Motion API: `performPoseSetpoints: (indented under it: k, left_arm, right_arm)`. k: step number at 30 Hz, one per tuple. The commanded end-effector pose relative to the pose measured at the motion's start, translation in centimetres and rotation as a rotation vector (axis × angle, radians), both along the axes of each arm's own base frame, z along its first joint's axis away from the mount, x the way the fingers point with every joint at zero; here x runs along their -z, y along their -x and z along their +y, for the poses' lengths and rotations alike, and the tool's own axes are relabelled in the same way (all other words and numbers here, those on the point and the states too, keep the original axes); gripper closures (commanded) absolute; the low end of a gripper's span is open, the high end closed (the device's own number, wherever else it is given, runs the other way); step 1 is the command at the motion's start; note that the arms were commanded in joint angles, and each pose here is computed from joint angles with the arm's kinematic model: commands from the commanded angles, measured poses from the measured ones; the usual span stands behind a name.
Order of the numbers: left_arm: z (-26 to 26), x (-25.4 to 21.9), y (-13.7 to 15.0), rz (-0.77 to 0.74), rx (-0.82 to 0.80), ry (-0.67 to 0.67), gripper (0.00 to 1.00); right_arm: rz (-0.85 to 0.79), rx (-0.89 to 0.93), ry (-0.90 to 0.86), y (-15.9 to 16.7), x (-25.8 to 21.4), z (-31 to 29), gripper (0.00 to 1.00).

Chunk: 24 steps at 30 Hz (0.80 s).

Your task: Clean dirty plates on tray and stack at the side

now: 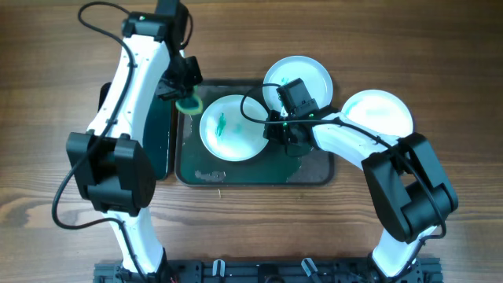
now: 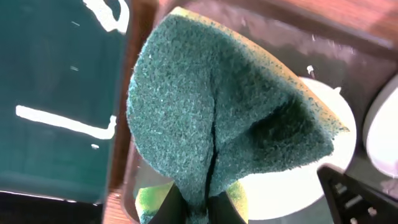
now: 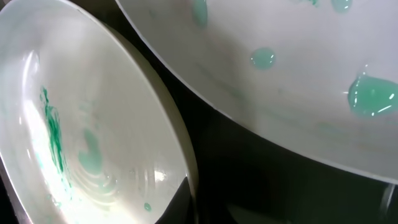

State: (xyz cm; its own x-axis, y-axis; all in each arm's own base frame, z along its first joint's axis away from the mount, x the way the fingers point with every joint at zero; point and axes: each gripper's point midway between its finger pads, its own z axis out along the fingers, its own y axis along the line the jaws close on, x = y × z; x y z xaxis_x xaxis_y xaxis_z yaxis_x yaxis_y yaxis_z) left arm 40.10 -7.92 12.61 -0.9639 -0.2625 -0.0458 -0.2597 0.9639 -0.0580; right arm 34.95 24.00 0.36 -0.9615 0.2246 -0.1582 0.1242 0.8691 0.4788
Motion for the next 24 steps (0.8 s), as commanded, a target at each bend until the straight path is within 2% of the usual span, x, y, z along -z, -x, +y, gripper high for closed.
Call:
performPoseSetpoints:
  k: [1,6,11,16,18,20,22,24]
  left_arm:
    - [-3.7,2.4,2.4,0.076,0.086,0.042,0.96]
    - [-6.0,7.1,5.0,0.125,0.165,0.029,0.96]
    - [-5.8,11.7,6.3,0.120,0.174,0.029,0.96]
    - [-3.9,15.1,6.1,0.049,0.172,-0.064,0.96]
    - [-3.9,15.7,5.9,0.025,0.172,-0.059,0.96]
    - [-5.4,15.7,6.4,0.040,0.228,0.027,0.96]
    - [-10.9,14.2,8.5,0.074,0.458,0.376,0.96]
    - [-13.9,12.3,9.8,0.062,0.581,0.597,0.96]
  right_arm:
    - [0.011,-0.007,-0.013,-0.2,0.2,0.4,0.95]
    - [0.018,-0.018,-0.021,0.0,0.2,0.6,0.96]
    - [0.019,-0.020,-0.025,0.0,0.1,0.7,0.96]
    - [0.019,-0.023,-0.026,0.0,0.1,0.7,0.96]
    - [0.019,-0.024,-0.026,0.0,0.1,0.7,0.96]
    - [0.019,-0.024,-0.026,0.0,0.1,0.7,0.96]
    - [0.020,-0.023,-0.026,0.0,0.1,0.7,0.96]
    - [0.020,-0.023,-0.027,0.0,0.1,0.7,0.96]
